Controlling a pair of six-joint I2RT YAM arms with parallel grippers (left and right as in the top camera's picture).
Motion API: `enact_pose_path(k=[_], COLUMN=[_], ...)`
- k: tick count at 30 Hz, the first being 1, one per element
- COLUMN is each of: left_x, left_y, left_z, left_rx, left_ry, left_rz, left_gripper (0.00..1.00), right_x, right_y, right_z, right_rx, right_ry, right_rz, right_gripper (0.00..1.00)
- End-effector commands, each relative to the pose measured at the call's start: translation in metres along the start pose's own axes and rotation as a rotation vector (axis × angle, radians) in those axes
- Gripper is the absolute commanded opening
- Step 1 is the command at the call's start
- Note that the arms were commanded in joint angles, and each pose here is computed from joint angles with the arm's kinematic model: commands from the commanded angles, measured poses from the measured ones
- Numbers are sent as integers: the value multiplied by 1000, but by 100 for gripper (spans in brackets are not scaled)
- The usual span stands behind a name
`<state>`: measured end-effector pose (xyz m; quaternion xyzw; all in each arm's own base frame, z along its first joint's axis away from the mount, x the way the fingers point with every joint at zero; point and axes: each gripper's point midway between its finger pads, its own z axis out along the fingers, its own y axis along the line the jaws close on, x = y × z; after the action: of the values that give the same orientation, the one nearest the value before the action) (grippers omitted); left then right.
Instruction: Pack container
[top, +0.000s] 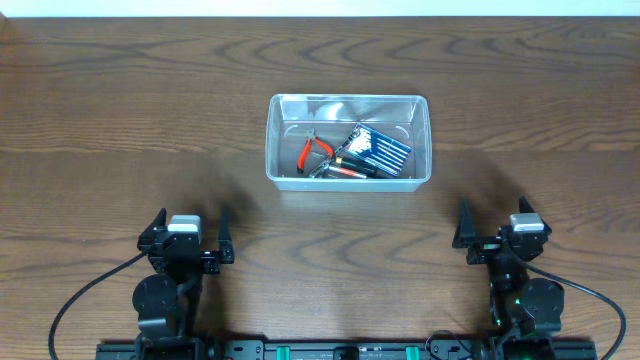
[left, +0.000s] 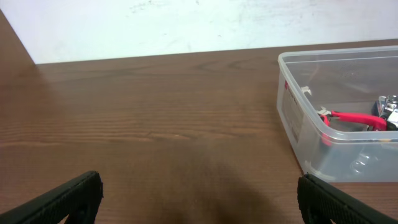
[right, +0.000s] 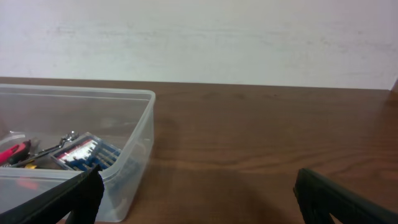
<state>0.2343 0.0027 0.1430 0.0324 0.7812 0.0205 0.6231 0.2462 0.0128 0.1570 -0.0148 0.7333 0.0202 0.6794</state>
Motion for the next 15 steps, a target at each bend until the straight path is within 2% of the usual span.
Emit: enact_pose_path(k=[1, 15], left_x=[12, 12], left_y=[1, 1], left_z=[3, 3], left_rx=[-9, -9], left_ry=[28, 28], left_rz=[-4, -4], left_gripper=[98, 98], right_x=[0, 0], right_y=[5, 5], right_z=[0, 0], right_rx=[-21, -21], right_ry=[-1, -1], right_rz=[-16, -16], right_gripper=[99, 99])
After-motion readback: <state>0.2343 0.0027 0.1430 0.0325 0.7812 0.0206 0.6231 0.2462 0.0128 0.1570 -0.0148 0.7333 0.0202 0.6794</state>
